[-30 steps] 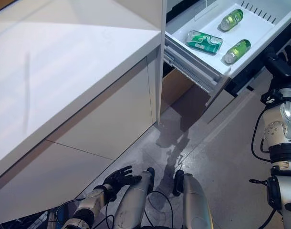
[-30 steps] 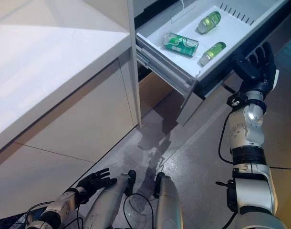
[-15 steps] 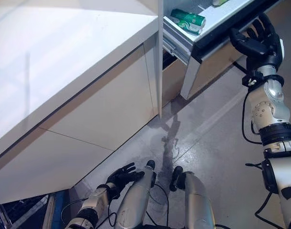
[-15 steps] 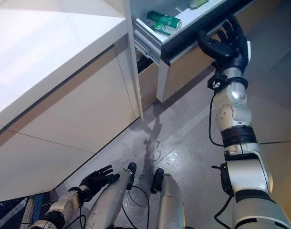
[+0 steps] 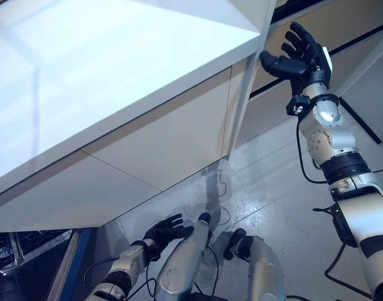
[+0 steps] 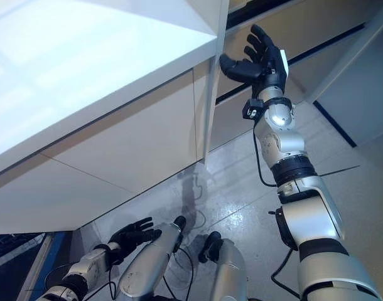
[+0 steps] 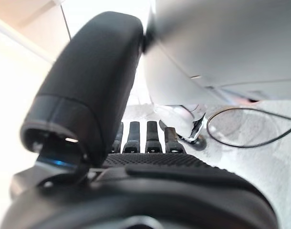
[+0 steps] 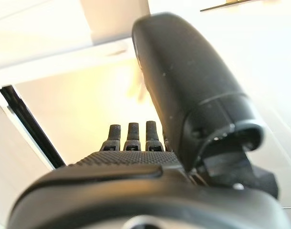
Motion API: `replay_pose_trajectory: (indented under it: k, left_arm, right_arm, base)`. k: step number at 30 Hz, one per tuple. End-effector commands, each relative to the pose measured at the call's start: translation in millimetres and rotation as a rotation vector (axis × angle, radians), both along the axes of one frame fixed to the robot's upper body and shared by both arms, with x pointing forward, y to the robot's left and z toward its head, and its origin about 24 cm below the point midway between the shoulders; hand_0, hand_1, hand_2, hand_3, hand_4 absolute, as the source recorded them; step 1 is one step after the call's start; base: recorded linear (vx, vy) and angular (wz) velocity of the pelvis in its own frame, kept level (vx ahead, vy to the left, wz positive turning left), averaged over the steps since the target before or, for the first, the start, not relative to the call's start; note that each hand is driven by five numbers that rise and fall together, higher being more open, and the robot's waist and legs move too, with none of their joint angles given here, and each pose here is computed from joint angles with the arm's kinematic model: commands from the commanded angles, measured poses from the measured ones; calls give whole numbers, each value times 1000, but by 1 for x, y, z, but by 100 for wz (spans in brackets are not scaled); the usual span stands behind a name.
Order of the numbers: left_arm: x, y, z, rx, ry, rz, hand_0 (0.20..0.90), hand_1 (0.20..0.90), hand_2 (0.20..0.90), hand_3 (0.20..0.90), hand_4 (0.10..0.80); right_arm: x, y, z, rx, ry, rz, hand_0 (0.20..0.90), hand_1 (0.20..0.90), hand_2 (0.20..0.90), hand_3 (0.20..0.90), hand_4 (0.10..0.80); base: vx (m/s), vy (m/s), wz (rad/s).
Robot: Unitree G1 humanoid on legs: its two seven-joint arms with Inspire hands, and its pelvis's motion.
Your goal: Put drinks into fridge and close the fridge
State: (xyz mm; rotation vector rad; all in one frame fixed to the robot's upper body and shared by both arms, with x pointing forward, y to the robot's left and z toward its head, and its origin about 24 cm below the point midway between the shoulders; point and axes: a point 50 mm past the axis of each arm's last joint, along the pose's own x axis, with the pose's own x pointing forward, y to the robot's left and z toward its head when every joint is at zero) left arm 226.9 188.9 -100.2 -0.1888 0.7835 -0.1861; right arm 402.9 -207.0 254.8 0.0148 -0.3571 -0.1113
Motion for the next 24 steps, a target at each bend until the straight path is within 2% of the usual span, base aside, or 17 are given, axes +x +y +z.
replay_pose_trajectory:
  k: [1, 6, 7, 10, 12, 13, 16, 21, 24]
  left_arm:
    - [-64, 41, -28, 181, 182, -23, 900, 900, 900, 900, 800]
    - [-62, 34, -29, 152, 174, 57, 900, 900, 900, 900, 800]
    - [-62, 31, -30, 143, 172, 91, 900, 900, 900, 900, 800]
    - [-62, 30, -30, 165, 152, 139, 900, 900, 900, 900, 800]
    - [-66, 30, -32, 161, 160, 180, 900, 900, 900, 900, 800]
    - [-76, 30, -35, 161, 176, 199, 900, 900, 900, 900, 800]
    - [-92, 30, -39, 156, 202, 211, 900, 900, 900, 900, 800]
    - [-104, 36, -43, 145, 235, 250, 900, 900, 900, 900, 800]
    - [-108, 42, -44, 155, 254, 257, 900, 900, 900, 900, 800]
  right_arm:
    - [-30, 17, 70, -39, -418, -61, 900, 900, 900, 900, 800]
    - [-54, 27, 25, 7, -429, -35, 900, 900, 900, 900, 800]
    - [-65, 28, 0, 59, -427, 1, 900, 900, 900, 900, 800]
    - [-80, 30, -32, 77, -409, -6, 900, 900, 900, 900, 800]
    - [-91, 23, -65, 97, -327, 3, 900, 900, 900, 900, 800]
    - [-102, 8, -103, 132, -206, -7, 900, 900, 900, 900, 800]
    - [-119, -6, -174, 220, 100, 15, 900, 900, 900, 900, 800]
    - [-163, -13, -285, 221, 613, -28, 900, 900, 900, 900, 800]
    - [-194, -20, -331, 197, 877, -39, 900, 900, 900, 900, 800]
  base:
    - [-5, -32, -15]
    - [-14, -17, -42]
    - [-14, -3, -51]
    - [20, -6, -49]
    - [113, -38, -49]
    - [157, -65, -41]
    - [79, -77, -28]
    - [-19, -62, -17]
    - [-21, -45, 2]
